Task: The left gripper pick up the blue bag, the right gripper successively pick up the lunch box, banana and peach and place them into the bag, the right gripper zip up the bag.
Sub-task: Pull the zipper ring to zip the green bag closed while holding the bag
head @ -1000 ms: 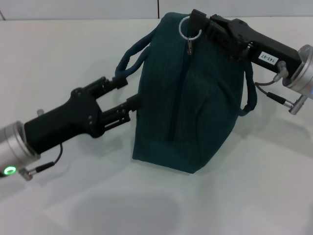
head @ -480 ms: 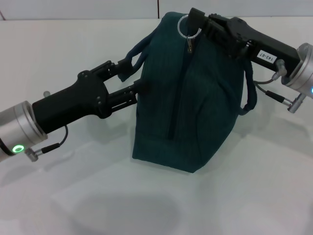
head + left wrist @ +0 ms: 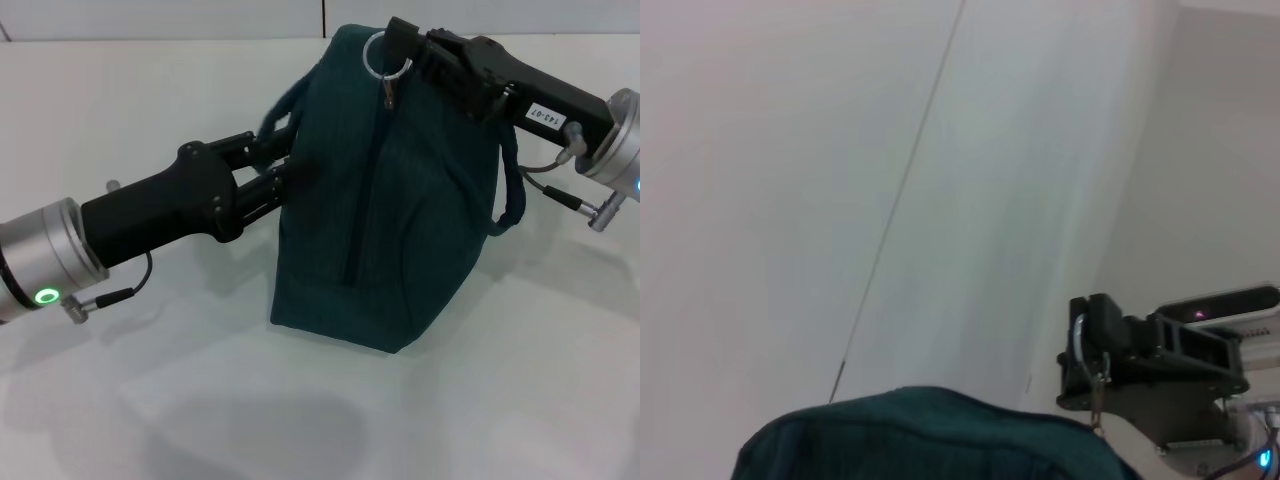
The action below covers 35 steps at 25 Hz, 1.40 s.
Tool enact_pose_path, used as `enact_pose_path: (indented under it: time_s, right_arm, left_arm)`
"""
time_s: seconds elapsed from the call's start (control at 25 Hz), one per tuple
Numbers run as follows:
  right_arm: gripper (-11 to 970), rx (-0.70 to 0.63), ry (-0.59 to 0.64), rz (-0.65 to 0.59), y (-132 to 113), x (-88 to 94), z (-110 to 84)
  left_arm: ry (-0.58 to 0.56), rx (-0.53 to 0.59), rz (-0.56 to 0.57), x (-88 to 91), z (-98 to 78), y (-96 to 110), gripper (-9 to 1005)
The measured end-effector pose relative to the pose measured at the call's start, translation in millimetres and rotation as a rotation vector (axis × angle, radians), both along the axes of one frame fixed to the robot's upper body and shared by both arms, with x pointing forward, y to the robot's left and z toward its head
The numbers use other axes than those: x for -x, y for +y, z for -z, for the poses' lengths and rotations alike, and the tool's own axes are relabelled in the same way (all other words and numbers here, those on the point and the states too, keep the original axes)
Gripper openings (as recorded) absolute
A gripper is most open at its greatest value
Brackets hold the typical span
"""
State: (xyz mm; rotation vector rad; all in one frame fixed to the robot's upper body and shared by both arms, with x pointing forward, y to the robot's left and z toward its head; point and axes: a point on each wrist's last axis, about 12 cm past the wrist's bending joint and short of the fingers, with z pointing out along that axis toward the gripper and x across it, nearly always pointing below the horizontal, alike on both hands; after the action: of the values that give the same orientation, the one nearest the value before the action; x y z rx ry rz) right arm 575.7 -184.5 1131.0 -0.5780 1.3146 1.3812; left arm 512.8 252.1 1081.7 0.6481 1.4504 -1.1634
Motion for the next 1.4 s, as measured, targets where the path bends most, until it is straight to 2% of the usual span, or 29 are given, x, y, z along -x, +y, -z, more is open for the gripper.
enact_pose_path:
  time_s: [0.36, 0.48, 0.68, 1.4]
  right_arm:
    - [37, 0.001, 0.0, -0.003, 1, -0.3, -0.4]
    - [37, -0.001, 0.001, -0.003, 1, -0.4, -0.6]
    - [38, -0.002, 0.001, -0.003, 1, -0.5, -0.7]
    - [40, -0.014, 0.001, 0.009, -1, -1.1, -1.5]
  left_arm:
    - [-0.025, -0.026, 0.053, -4.5, -3.1, -9, 356]
    - [-0.025, -0.034, 0.065, -5.2, -3.5, -10, 128]
    - [-0.028, -0.036, 0.085, -4.2, -4.2, -11, 70]
    - [-0.034, -0.03, 0.129, -1.3, -6.5, -12, 57]
